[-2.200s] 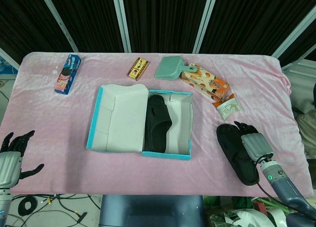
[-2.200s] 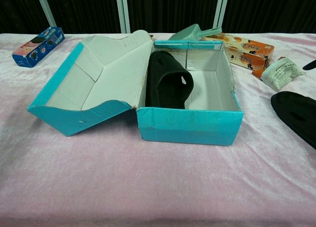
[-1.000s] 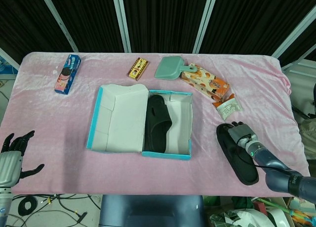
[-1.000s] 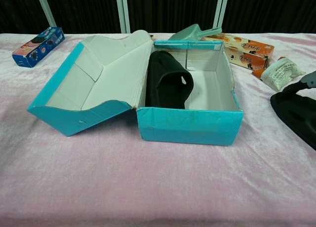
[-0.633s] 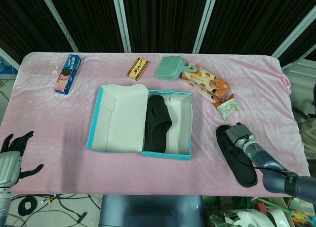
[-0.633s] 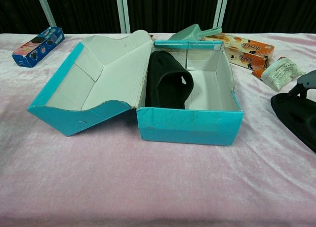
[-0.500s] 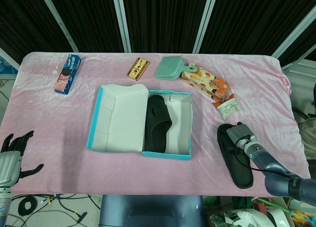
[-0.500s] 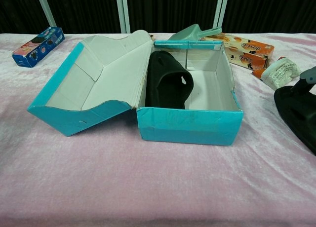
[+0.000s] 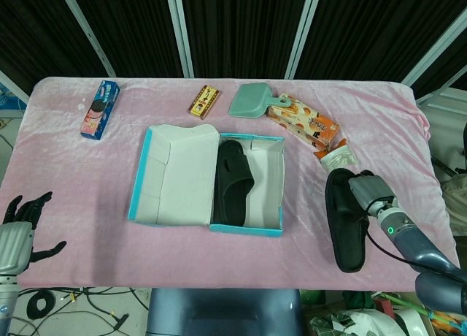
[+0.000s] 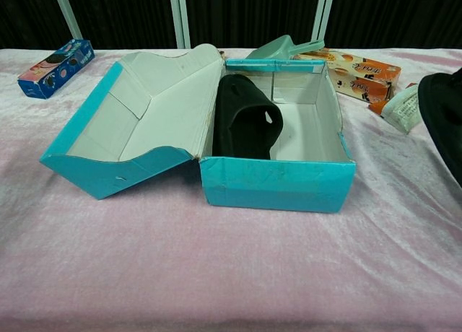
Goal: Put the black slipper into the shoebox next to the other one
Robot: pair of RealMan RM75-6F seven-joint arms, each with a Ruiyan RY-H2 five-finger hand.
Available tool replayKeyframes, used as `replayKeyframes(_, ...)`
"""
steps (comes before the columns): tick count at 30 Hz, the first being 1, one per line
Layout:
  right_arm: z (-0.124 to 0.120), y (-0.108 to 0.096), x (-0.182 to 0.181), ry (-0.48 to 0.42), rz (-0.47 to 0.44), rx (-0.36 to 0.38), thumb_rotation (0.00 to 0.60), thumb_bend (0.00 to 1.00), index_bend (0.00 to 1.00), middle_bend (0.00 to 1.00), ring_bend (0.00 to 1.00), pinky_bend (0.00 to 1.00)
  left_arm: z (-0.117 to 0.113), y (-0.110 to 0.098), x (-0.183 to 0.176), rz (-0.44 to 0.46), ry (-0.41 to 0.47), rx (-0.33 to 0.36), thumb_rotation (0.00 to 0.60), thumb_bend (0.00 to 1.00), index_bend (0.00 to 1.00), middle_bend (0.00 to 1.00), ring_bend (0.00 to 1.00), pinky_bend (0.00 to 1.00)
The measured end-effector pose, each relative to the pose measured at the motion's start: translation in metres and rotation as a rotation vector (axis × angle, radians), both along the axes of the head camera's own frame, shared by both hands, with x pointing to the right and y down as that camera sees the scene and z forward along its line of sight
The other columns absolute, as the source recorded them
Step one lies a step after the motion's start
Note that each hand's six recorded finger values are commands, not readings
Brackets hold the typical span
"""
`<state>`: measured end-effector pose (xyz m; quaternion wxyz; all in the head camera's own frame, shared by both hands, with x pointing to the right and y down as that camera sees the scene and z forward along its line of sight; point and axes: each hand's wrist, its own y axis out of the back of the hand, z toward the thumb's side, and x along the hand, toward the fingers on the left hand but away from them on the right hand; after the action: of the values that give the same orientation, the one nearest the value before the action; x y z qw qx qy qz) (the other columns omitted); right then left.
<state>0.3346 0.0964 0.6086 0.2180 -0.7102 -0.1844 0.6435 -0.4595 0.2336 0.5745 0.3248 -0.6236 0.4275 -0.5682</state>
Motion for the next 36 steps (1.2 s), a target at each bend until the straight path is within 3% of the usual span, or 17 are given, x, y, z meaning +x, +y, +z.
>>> replayKeyframes(5, -0.013, -0.006, -0.007, -0.193, 0.19, 0.007, 0.6, 0.23, 0.52, 0.44, 0.24, 0.13, 0.001, -0.001, 0.001, 0.0, 0.001, -0.003, 0.6, 0.0, 0.09, 0.18, 0.16, 0.01)
replayKeyframes(12, -0.031, -0.018, -0.029, -0.549, 0.434, -0.004, 0.6, 0.23, 0.52, 0.43, 0.23, 0.13, 0.004, -0.002, 0.003, 0.003, 0.005, -0.012, 0.6, 0.0, 0.09, 0.18, 0.16, 0.01)
replayKeyframes(18, -0.035, -0.032, -0.061, -0.799, 0.445, 0.01, 0.6, 0.23, 0.52, 0.44, 0.23, 0.13, 0.005, -0.004, 0.006, 0.008, 0.003, -0.02, 0.6, 0.0, 0.08, 0.17, 0.16, 0.01)
replayKeyframes(25, -0.012, -0.052, -0.091, -0.89, 0.416, 0.078, 0.6, 0.23, 0.52, 0.44, 0.23, 0.13, 0.005, -0.002, 0.004, -0.002, -0.004, -0.029, 0.6, 0.0, 0.08, 0.17, 0.16, 0.01)
replayKeyframes(36, 0.017, -0.072, -0.12, -0.855, 0.347, 0.158, 0.6, 0.23, 0.52, 0.44, 0.23, 0.13, 0.003, 0.002, 0.002, -0.019, -0.014, -0.038, 0.6, 0.0, 0.08, 0.17, 0.16, 0.01)
